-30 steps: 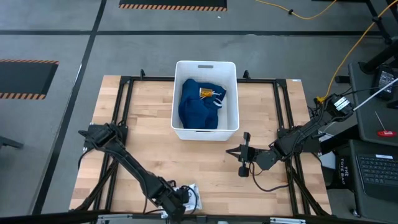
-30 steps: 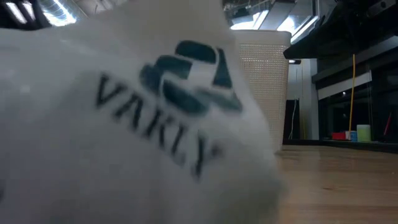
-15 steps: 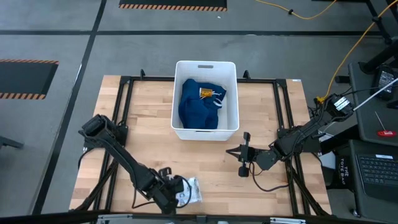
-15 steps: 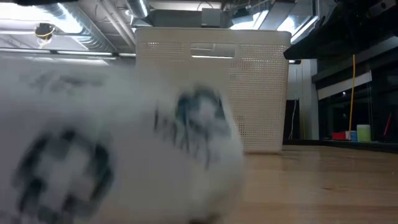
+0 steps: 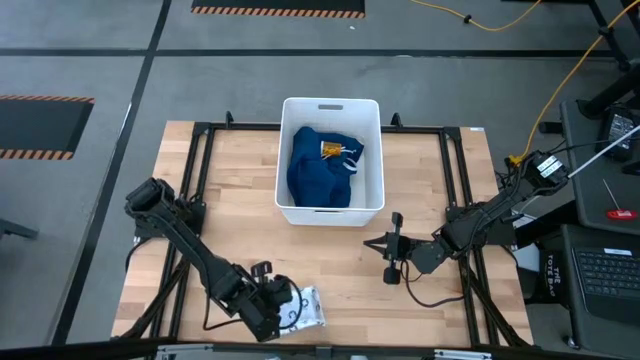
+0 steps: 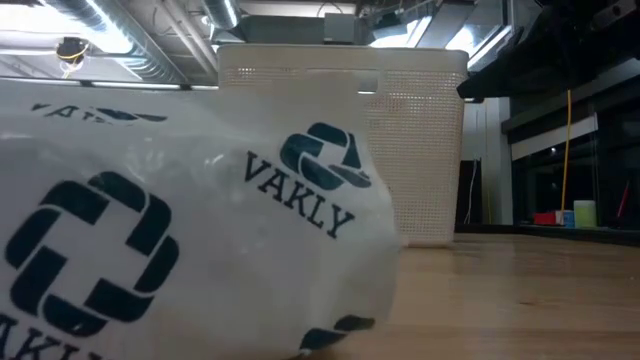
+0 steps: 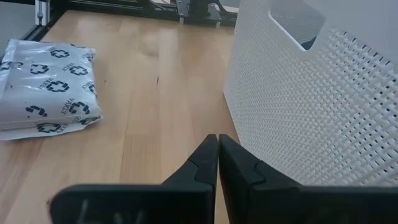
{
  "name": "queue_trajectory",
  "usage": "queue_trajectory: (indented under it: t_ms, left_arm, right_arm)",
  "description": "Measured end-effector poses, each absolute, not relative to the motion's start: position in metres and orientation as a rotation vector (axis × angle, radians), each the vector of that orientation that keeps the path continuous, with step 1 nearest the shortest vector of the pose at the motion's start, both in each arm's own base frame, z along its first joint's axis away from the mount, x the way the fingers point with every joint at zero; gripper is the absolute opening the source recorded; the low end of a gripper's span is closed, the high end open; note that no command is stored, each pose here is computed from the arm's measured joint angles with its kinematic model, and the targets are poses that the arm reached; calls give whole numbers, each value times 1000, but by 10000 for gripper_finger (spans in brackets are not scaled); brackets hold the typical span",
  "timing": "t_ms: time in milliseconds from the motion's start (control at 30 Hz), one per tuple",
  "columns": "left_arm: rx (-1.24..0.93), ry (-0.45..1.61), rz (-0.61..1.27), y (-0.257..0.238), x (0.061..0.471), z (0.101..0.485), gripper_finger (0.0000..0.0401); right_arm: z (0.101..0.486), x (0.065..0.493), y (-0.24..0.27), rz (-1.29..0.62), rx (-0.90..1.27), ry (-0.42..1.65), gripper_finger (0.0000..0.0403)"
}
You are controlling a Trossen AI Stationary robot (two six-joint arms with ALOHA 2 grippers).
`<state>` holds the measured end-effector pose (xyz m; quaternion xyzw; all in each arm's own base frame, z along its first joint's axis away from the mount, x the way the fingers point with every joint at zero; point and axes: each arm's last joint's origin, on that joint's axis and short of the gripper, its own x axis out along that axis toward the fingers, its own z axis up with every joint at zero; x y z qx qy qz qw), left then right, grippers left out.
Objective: Pick & place medical supplies in basket/bin
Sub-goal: Put the white mailer bag into the white bin
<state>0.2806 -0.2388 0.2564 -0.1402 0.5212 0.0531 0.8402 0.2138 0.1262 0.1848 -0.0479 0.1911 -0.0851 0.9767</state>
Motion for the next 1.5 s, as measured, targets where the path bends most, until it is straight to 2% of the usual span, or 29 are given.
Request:
queue_trajectory:
  t_ms: [267, 667, 933, 1167, 1300, 1500]
  left_arm:
    - [-250, 1142, 101, -256, 261, 251, 1]
    - [-476, 1137, 248, -309, 223, 222, 1]
    - [-473, 1105, 163, -337, 222, 219, 1]
    - [-465, 1047, 202, -353, 205, 205, 3]
    - [-456, 998, 227, -356, 203, 201, 20]
    - [-438, 891, 262, -354, 205, 202, 71]
  right_arm:
    - [185, 214, 126, -172, -97, 385, 18]
    - [185, 215, 124, -180, -101, 387, 18]
    - [185, 218, 118, -214, -68, 385, 18]
    - [185, 221, 114, -233, -62, 386, 18]
    - [185, 221, 112, -240, -65, 387, 18]
    - [184, 222, 111, -243, -66, 390, 18]
